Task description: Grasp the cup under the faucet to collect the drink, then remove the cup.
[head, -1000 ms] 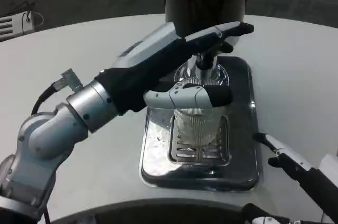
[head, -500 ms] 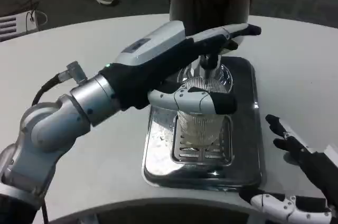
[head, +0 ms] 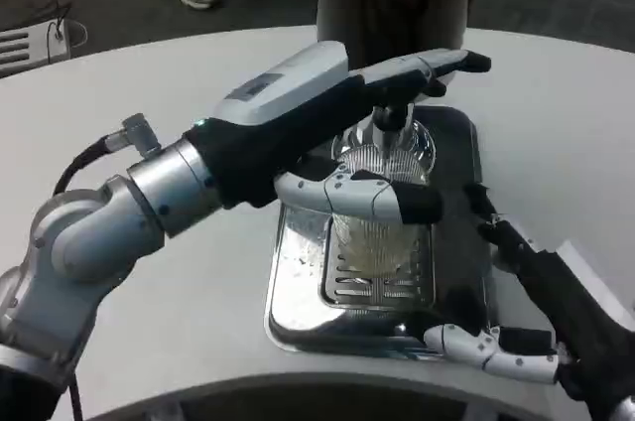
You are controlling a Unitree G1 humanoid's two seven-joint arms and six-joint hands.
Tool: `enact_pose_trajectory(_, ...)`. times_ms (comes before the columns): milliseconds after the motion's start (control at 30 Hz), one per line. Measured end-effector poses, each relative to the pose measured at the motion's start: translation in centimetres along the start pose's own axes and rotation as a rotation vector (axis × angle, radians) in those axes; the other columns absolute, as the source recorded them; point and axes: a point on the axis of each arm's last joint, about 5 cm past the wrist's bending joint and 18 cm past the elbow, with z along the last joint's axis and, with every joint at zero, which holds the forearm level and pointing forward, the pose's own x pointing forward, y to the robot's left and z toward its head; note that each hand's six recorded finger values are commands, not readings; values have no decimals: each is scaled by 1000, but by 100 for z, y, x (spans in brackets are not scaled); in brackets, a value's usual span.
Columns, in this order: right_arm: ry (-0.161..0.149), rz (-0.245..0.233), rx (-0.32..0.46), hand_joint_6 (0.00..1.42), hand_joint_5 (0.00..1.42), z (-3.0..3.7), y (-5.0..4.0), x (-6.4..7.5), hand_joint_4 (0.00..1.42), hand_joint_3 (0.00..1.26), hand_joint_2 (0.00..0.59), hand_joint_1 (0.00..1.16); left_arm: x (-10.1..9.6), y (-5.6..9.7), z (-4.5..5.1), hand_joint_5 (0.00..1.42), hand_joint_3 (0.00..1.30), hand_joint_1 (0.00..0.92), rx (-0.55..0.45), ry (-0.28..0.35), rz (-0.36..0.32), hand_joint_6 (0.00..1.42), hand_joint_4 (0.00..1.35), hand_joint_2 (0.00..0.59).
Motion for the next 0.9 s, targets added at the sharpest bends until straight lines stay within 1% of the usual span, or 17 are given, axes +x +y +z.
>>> enact_pose_trajectory(233, -4, -21, 18, 57, 28, -8, 81, 136, 0, 0, 218, 798, -18, 16, 30, 174, 128, 0, 13, -2, -13, 223, 85, 0)
enact_pose_trajectory(367, -10, -37, 23, 52, 28, 7, 130, 190, 0, 0, 218, 800, -25, 33, 39, 174, 128, 0, 21, 1, -19, 223, 85, 0)
enact_pose_trajectory(500, -16, -47, 26, 50, 28, 16, 150, 221, 0, 0, 218, 802, -30, 40, 46, 174, 128, 0, 27, 1, -24, 223, 85, 0)
enact_pose_trajectory(700, -26, -71, 29, 49, 28, 34, 154, 273, 0, 0, 217, 802, -33, 41, 50, 174, 128, 0, 28, 1, -24, 223, 85, 0)
enact_pose_trajectory(900, -17, -71, 34, 48, 28, 15, 177, 303, 0, 0, 215, 797, -42, 32, 53, 174, 128, 0, 25, 2, -24, 226, 86, 0)
